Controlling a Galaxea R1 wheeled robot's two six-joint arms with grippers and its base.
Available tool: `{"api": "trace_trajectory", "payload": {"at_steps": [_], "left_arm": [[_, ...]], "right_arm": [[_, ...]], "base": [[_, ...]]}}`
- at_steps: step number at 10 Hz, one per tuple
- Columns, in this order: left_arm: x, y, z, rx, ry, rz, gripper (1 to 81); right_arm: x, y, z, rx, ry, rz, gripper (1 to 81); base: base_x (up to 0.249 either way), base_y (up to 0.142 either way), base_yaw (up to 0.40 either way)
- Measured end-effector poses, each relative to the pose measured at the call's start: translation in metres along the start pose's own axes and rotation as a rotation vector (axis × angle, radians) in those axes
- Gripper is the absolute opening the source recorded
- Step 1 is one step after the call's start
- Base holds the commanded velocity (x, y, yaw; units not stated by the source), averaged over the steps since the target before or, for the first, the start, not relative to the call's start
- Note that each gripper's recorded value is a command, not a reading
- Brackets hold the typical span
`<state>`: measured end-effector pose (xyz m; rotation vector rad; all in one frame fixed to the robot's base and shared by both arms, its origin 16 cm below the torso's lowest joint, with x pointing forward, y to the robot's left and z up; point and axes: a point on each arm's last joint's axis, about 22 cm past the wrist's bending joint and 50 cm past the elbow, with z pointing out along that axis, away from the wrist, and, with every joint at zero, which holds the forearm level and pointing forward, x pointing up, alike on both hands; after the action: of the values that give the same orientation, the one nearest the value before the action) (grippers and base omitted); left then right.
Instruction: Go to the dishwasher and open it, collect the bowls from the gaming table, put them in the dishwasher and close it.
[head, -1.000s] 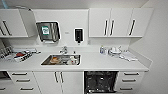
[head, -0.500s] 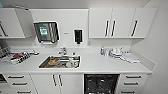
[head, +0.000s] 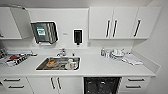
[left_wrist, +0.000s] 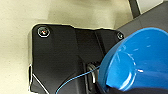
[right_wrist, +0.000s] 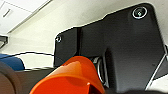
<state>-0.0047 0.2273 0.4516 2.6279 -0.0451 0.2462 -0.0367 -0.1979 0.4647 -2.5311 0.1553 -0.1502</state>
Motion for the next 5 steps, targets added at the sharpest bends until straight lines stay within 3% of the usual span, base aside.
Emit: {"api": "trace_trajectory", "payload": {"at_steps": [2,5], "left_arm": [[-0.0003,0.0000,0.0000,0.000,-0.001,0.000,1.0],[0.0046,0.0000,0.0005,-0.002,0.005,0.002,1.0]], "right_arm": [[0.0027,-0.0002,0.0005,0.001,0.003,-0.002,1.0],[0.0065,-0.0007,0.0012,0.002,0.006,-0.004,1.0]], "base": [[0.082,0.000,0.000],[0.000,0.000,0.000]]}}
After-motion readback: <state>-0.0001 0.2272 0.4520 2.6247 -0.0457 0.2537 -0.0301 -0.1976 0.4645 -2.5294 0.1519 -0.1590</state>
